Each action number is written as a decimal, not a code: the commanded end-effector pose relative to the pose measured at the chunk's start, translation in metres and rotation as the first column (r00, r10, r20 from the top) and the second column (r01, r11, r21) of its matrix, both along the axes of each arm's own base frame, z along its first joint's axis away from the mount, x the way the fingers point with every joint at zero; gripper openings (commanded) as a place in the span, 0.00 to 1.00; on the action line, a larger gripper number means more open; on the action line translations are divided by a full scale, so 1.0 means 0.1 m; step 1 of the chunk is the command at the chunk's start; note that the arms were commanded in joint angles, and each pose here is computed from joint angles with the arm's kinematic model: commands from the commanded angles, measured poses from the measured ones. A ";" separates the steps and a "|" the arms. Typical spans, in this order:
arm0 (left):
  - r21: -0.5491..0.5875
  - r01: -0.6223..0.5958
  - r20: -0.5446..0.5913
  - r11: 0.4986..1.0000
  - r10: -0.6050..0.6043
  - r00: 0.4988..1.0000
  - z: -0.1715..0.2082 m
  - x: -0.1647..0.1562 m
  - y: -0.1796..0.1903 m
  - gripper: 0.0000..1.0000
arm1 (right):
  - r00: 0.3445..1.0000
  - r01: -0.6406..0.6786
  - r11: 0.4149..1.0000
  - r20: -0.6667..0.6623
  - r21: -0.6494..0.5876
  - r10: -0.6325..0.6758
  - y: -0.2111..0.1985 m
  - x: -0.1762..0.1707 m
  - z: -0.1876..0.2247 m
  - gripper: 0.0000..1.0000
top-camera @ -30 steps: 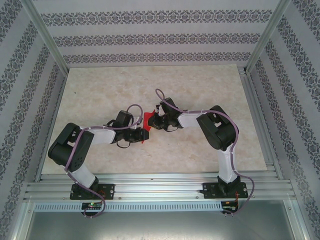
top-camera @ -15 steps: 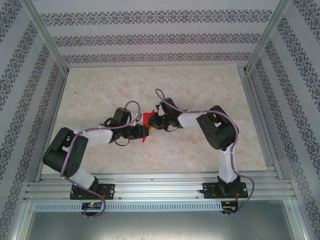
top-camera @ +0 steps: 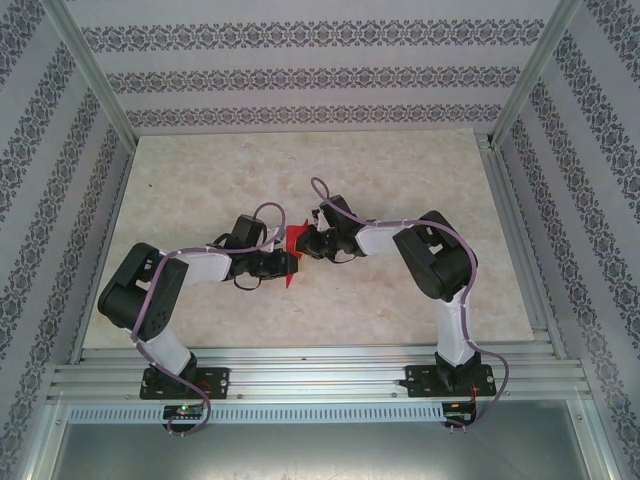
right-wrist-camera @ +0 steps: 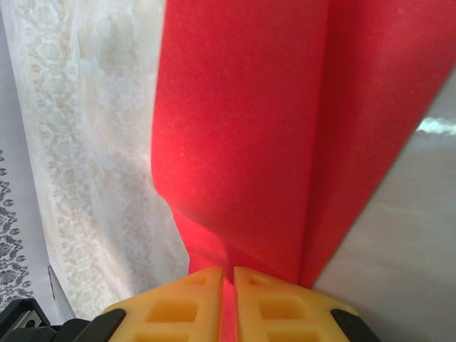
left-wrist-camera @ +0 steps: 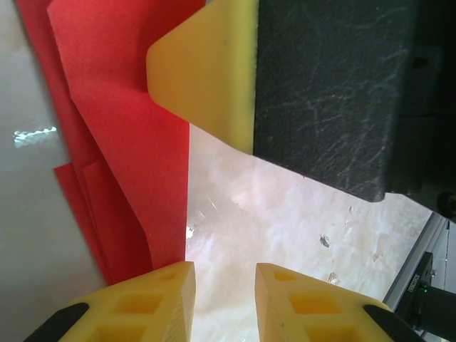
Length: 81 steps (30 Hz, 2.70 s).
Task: Fold a paper plane with a square sheet of paper (fold left side to right side)
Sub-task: Fold the wing for the fifth time at the center of the table.
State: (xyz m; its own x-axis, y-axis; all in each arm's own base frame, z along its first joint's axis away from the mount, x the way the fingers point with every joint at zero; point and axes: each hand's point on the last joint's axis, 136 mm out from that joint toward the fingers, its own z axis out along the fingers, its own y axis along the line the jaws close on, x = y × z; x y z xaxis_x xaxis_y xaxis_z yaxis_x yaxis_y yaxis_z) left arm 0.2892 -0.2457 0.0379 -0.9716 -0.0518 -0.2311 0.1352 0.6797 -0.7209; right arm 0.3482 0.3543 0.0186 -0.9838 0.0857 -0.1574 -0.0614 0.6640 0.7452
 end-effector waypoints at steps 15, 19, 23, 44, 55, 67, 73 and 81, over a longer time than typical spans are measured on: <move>0.062 0.006 -0.025 0.998 -0.004 1.000 -0.24 -0.04 0.10 0.29 | 0.998 -0.002 0.998 -0.057 -0.061 -0.001 -0.10 -0.07 -0.26 0.13; 0.100 0.007 -0.059 0.995 -0.001 0.998 -0.39 -0.16 0.17 0.27 | 1.000 0.004 1.000 -0.029 -0.031 -0.005 -0.08 0.01 -0.12 0.13; 0.170 0.014 -0.098 0.985 0.003 0.995 -0.59 -0.34 0.26 0.25 | 0.999 0.021 1.000 0.043 0.019 -0.022 -0.12 0.18 0.25 0.14; 0.341 0.040 -0.163 0.939 0.017 0.987 -1.02 -0.59 0.42 0.13 | 0.999 0.017 0.999 0.035 0.046 -0.019 0.05 -0.20 0.24 0.06; 0.359 0.055 -0.166 0.932 0.006 0.986 -1.07 -0.60 0.41 0.11 | 1.000 0.012 1.000 0.018 0.018 -0.013 0.13 -0.18 0.09 0.07; 0.371 0.063 -0.180 0.926 0.005 0.984 -1.11 -0.66 0.44 0.10 | 0.996 -0.002 0.980 0.084 -0.198 0.019 -0.05 0.01 -0.16 0.07; 0.373 0.068 -0.194 0.925 0.006 0.981 -1.15 -0.73 0.48 0.09 | 0.994 -0.005 0.965 0.104 -0.262 0.034 -0.17 0.12 -0.26 0.07; 0.373 0.072 -0.204 0.925 0.006 0.979 -1.18 -0.81 0.51 0.09 | 0.988 0.011 0.948 0.147 -0.319 0.038 -0.35 0.38 -0.27 0.08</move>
State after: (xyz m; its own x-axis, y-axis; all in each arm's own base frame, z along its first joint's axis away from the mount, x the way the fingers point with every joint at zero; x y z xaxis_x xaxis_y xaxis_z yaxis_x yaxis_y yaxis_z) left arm 0.2854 -0.2358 0.0058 -0.9589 -0.0485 -0.2796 0.1460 0.7605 -0.6328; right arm 0.3511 0.3568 0.0150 -0.9652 -0.0447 -0.2577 -0.1960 0.7761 0.5994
